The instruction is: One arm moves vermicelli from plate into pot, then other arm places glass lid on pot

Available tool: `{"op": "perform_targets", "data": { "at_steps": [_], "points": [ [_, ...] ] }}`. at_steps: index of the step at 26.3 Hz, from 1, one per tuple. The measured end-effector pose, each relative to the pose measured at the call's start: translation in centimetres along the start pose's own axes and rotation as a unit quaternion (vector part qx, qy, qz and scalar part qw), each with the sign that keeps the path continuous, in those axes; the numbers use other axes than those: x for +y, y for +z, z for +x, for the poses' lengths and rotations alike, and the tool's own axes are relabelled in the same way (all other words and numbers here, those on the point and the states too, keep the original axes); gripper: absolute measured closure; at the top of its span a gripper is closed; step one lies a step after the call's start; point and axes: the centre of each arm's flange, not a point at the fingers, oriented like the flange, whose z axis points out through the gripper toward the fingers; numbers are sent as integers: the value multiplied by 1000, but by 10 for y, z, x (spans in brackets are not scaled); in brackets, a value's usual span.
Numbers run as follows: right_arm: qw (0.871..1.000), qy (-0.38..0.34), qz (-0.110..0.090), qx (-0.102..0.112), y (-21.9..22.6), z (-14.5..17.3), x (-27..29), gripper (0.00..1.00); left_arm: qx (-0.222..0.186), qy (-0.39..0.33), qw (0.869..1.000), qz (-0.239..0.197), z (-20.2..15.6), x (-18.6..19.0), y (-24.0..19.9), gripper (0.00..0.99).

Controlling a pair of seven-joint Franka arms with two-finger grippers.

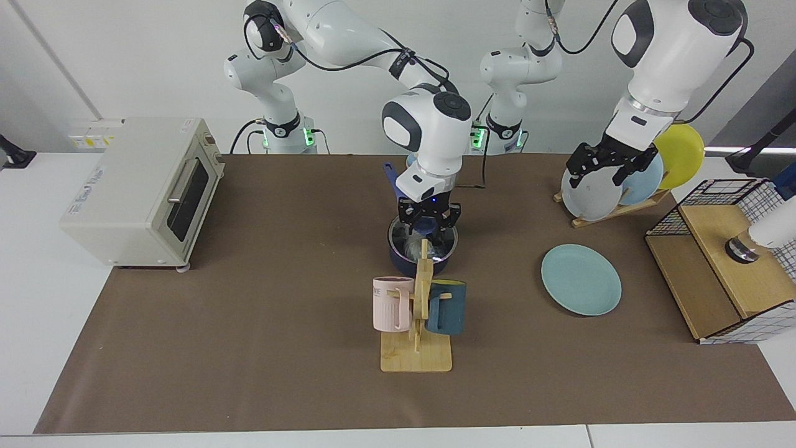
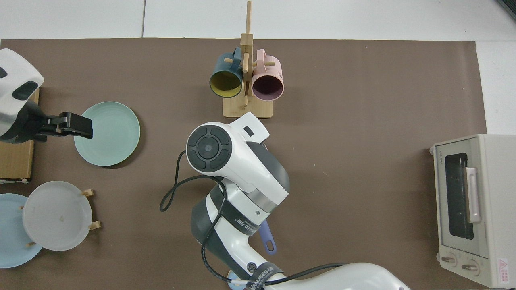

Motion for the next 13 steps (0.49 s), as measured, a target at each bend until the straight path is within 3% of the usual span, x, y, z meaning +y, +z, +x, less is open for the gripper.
{"op": "perform_targets", "data": {
  "at_steps": [8,12,13],
  "points": [
    [1000,2,-1,-1,1,2,2,374,0,0,1000,0,0,0,0,0],
    [1000,3,2,-3,1,1,1,194,0,0,1000,0,0,0,0,0],
    [1000,3,2,-4,1,1,1,93,0,0,1000,0,0,0,0,0]
  ]
}}
